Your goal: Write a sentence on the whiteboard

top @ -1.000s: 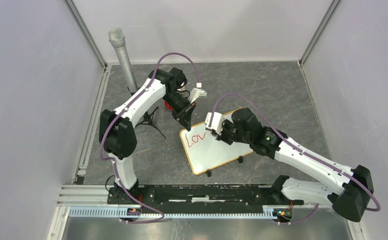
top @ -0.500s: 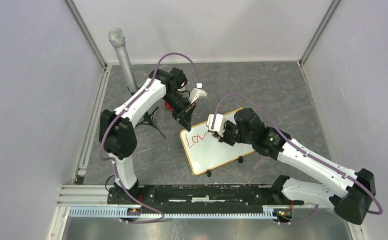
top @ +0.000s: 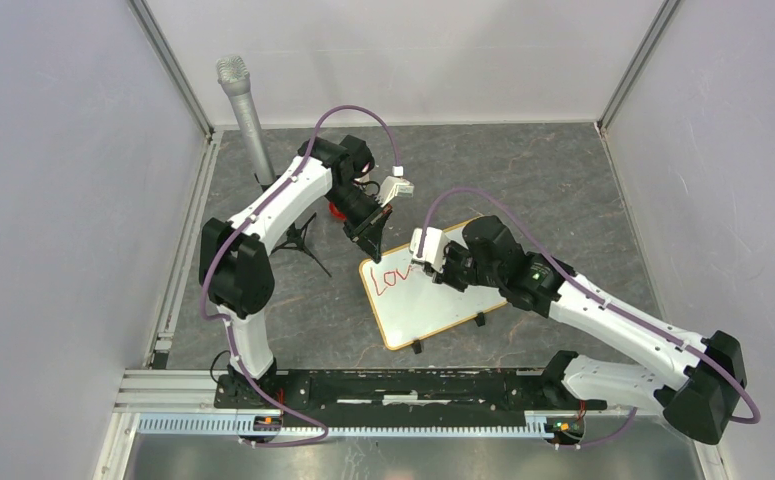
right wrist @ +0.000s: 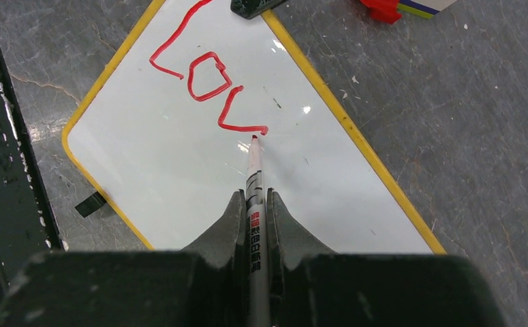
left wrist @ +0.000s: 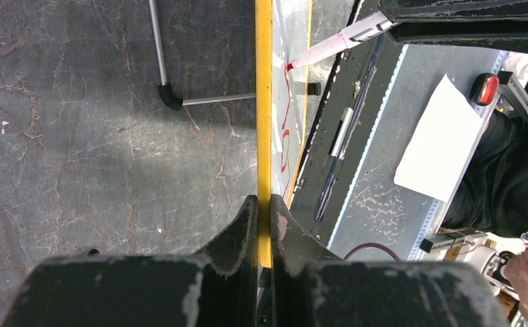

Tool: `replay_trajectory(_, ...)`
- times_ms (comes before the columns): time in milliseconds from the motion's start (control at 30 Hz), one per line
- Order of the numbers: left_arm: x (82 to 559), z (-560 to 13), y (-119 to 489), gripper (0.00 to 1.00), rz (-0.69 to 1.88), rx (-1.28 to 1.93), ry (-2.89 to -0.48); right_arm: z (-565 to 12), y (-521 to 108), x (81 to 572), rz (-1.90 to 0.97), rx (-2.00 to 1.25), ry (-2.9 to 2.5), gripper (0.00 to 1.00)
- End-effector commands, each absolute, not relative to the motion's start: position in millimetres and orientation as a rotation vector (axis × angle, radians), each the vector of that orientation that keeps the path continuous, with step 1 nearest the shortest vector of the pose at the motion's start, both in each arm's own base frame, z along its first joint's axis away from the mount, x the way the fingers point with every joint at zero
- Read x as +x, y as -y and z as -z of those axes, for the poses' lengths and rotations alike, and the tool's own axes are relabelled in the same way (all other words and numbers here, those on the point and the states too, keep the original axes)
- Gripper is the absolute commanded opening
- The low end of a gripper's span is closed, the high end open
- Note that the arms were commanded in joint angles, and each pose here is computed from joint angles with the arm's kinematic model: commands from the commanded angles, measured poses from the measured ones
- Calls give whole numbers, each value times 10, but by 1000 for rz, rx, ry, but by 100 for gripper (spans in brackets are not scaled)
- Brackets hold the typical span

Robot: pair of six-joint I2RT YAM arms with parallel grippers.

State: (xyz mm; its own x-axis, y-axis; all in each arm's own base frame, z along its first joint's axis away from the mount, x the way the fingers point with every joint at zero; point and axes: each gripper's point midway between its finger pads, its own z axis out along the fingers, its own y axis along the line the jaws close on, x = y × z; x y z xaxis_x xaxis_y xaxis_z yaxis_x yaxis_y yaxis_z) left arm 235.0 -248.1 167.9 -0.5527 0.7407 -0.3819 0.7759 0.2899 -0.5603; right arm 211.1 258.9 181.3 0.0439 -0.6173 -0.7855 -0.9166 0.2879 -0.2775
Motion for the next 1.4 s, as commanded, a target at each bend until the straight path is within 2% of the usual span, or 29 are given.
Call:
replay_trajectory(0,2319,-1778,2526,3,1164,1515,-2406,-1800,-2543,2208,-366,-1388,-1680,0)
replay_trajectory(533,2329,-1777,2528,3,1163,1516,-2407,-1820,-2211,2376,-259,-1345,-1720,0)
replay_trajectory(1367,2328,-1788,2531,3,1165,1522,-2404,-2091,-2468,2455,-356,-1312,-1661,0)
